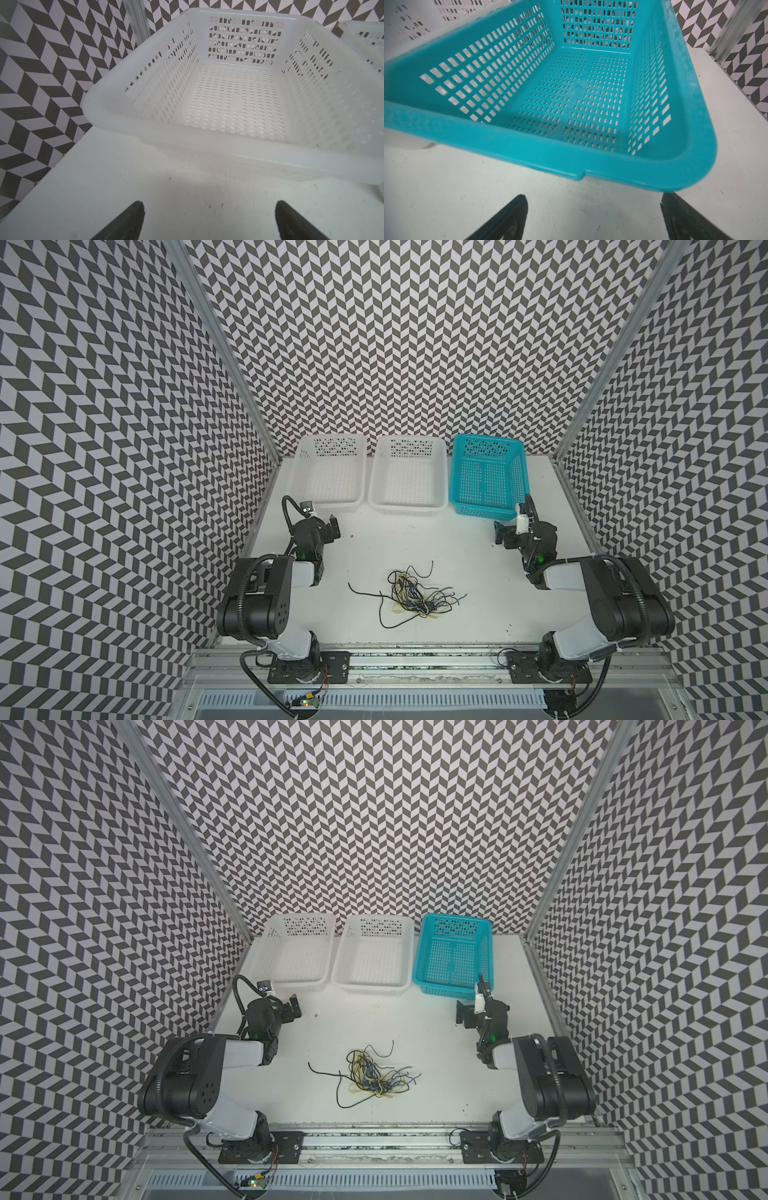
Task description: Untangle the cables
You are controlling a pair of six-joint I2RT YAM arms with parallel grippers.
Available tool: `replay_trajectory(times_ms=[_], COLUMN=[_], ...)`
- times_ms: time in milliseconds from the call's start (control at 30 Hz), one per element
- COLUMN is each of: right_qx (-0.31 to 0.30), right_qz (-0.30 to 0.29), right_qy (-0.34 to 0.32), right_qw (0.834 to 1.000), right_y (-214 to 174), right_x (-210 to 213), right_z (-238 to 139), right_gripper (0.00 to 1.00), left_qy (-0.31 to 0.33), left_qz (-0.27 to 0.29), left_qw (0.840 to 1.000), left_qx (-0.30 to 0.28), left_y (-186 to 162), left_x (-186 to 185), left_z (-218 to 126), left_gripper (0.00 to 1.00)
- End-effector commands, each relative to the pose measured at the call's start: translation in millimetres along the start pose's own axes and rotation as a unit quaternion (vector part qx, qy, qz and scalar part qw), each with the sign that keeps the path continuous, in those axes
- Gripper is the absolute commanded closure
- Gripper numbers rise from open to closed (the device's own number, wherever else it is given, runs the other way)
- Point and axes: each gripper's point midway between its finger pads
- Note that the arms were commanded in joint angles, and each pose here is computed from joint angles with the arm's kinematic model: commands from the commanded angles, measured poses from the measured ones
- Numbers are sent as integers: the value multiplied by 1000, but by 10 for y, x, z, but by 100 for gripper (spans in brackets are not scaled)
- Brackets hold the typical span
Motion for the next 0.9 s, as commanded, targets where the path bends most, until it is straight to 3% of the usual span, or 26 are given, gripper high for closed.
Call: replay_trajectory(times_ms=[0, 167, 333, 400, 467, 533, 667, 767, 867], right_qx=[-60, -34, -80, -96, -82, -50, -21, 39, 103], right_qz=[-26, -41, -12, 49, 202, 286, 244, 209, 172], right_qy=[0, 32, 118, 170, 171, 169, 284, 291, 283], right_qw=[998, 998, 990, 980, 961, 942, 927, 933, 938], right_y=[273, 565, 901, 1093, 1227, 1177, 1061, 991, 846], right_x=[81, 476, 1039, 1198, 1142, 1108, 1489, 1670, 1774], right_z=[-218, -538, -995, -1206, -1318, -1383, -1544, -1623, -1685], right_gripper=[0, 0, 0, 0, 0, 0, 0, 0, 0], left_qy=[4, 3, -3, -4, -16, -44, -28, -33, -76], left_qz=[3, 3, 1, 0, 6, 20, 37, -41, -115], left_qw=[1000, 1000, 1000, 1000, 1000, 999, 998, 997, 989], left_qx=[-16, -16, -15, -15, -21, -11, -30, -49, -53], left_y=[85, 89, 87, 85, 162, 257, 547, 925, 1238], left_x=[5, 1, 0, -1, -42, -136, -170, -162, -272], left_z=[-15, -13, -6, -8, -10, -50, -272, -489, -748], left_gripper=[0, 0, 0, 0, 0, 0, 0, 0, 0])
Point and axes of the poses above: each gripper's point midway between its finger pads, its own z axis out along the fingers, its own x axis along the line the jaws close on, y = z × x, and after that the axes turned 6 degrees about z, right-handed
